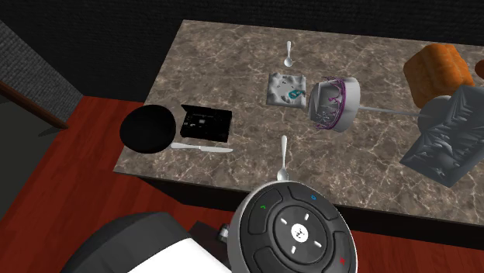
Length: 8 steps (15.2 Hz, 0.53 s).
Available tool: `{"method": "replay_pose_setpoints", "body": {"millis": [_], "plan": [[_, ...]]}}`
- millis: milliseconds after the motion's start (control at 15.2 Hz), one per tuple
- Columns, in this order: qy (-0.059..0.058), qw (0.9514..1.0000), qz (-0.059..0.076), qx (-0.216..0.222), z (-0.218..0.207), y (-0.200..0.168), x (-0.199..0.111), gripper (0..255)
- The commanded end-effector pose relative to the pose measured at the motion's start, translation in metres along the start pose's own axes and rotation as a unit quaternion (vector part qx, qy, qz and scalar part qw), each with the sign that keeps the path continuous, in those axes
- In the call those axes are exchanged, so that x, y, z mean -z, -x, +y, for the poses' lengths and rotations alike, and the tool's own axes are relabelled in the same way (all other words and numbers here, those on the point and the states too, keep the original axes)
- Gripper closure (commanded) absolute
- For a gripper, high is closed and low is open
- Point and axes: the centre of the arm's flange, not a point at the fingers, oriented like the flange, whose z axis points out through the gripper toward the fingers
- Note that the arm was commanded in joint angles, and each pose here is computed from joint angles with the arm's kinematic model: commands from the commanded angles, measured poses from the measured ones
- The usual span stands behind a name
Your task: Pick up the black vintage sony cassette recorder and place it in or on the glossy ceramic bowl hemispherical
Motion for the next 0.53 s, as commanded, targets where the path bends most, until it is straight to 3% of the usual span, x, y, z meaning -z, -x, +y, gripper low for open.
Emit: {"method": "replay_pose_setpoints", "body": {"millis": [0,198,462], "plan": [[0.000,1.0000,0.000,0.000,0.000,0.000,0.000,0],[-0.013,0.9988,0.005,-0.048,-0.033,-0.008,-0.012,0],[-0.030,0.9933,0.012,-0.111,-0.075,-0.024,-0.025,0]]}}
